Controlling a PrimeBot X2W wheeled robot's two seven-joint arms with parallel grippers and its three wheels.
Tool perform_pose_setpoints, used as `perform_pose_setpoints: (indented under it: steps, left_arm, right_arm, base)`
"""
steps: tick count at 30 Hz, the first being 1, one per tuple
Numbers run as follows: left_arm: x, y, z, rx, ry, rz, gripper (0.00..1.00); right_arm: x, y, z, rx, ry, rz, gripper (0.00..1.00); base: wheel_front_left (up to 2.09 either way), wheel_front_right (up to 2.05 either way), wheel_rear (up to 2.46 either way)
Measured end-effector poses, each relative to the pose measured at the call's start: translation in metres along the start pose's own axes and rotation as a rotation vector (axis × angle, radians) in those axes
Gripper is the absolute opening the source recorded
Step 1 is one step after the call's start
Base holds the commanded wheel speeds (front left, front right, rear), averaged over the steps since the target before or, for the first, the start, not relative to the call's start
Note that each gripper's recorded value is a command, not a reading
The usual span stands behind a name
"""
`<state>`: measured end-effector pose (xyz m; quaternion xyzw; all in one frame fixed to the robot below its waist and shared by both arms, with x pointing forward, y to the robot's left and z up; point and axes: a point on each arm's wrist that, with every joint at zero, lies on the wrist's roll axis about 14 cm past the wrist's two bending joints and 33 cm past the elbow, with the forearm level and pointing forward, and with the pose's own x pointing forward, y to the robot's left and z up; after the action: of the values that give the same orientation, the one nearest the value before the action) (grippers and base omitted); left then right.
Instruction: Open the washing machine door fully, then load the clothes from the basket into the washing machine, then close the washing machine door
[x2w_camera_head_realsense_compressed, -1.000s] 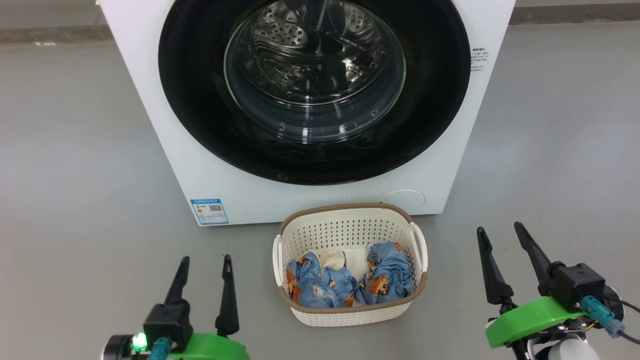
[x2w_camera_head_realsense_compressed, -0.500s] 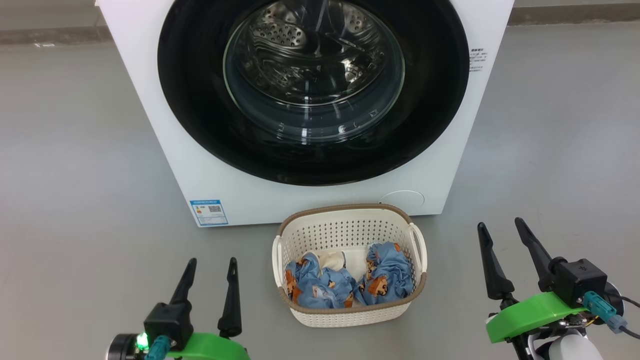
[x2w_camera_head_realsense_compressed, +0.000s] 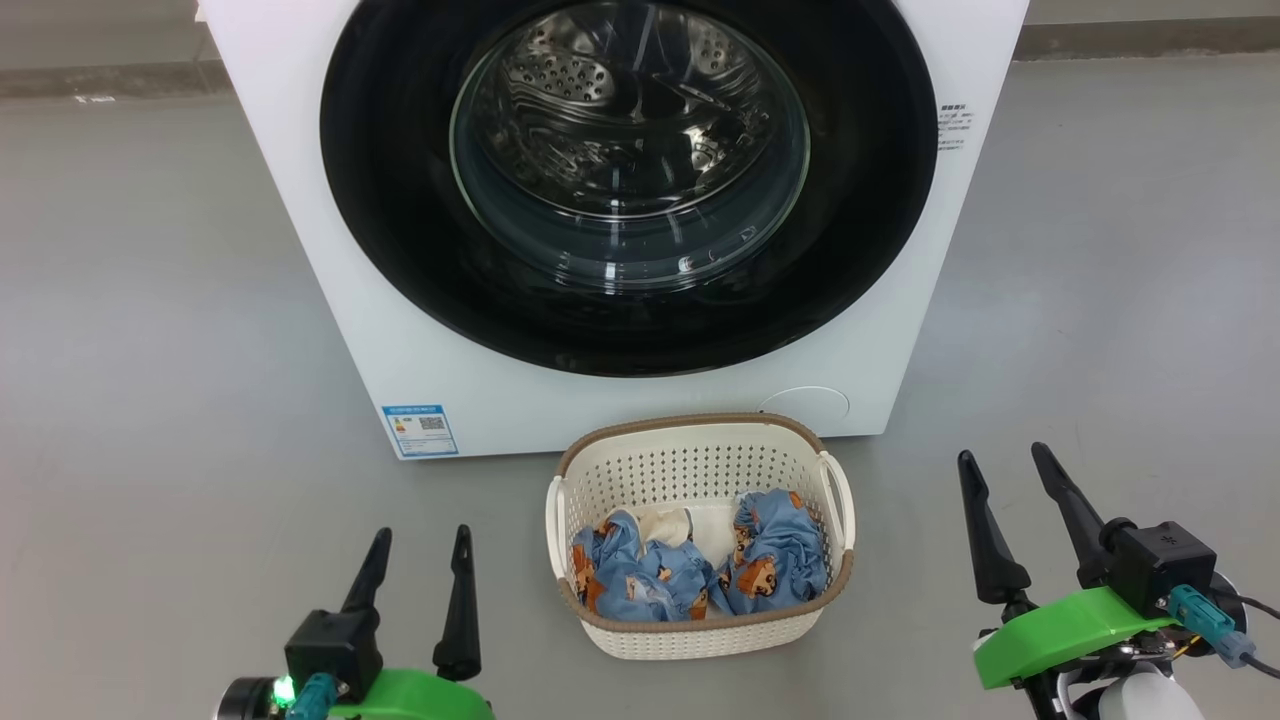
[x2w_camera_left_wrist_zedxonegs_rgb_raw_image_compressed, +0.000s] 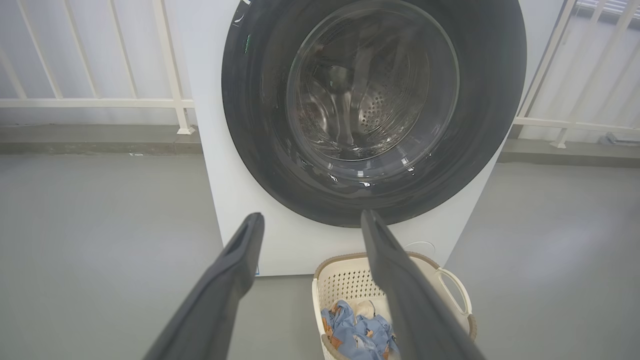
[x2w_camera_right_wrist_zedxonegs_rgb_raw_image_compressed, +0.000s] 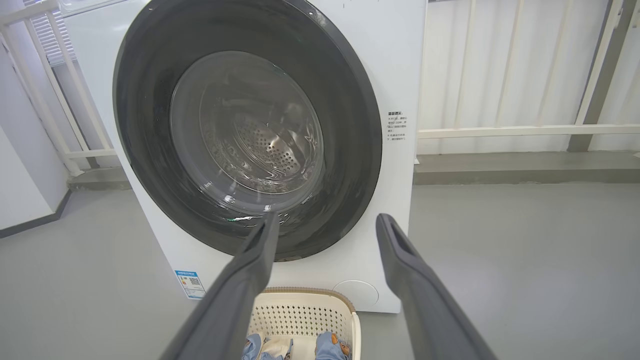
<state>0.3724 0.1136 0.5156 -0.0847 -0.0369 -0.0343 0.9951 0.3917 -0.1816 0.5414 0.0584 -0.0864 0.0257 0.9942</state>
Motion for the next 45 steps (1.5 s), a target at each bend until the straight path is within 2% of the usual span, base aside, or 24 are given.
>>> perform_pose_setpoints:
  steps: [22,34,45]
  left_arm:
    - [0.0006,0.0005,-0.0014,-0.028,0.007,0.006,1.00]
    - [-0.0005,0.0013,-0.0056,-0.091,0.025,0.001,1.00]
    - [-0.0001,0.0005,-0.0052,-0.093,0.024,-0.011,1.00]
  right_arm:
    - [-0.0008,-0.0017,-0.0017,0.000,0.005,-0.005,1.00]
    - [0.0000,-0.0003,-0.0014,0.000,0.004,-0.001,1.00]
    - [-0.0004,-0.0004,-0.0009,0.000,0.003,-0.002,1.00]
  base:
    - [0.00,0.00,0.00]
    - [0.02,0.01,-0.03]
    - [0.81,0.39,-1.20]
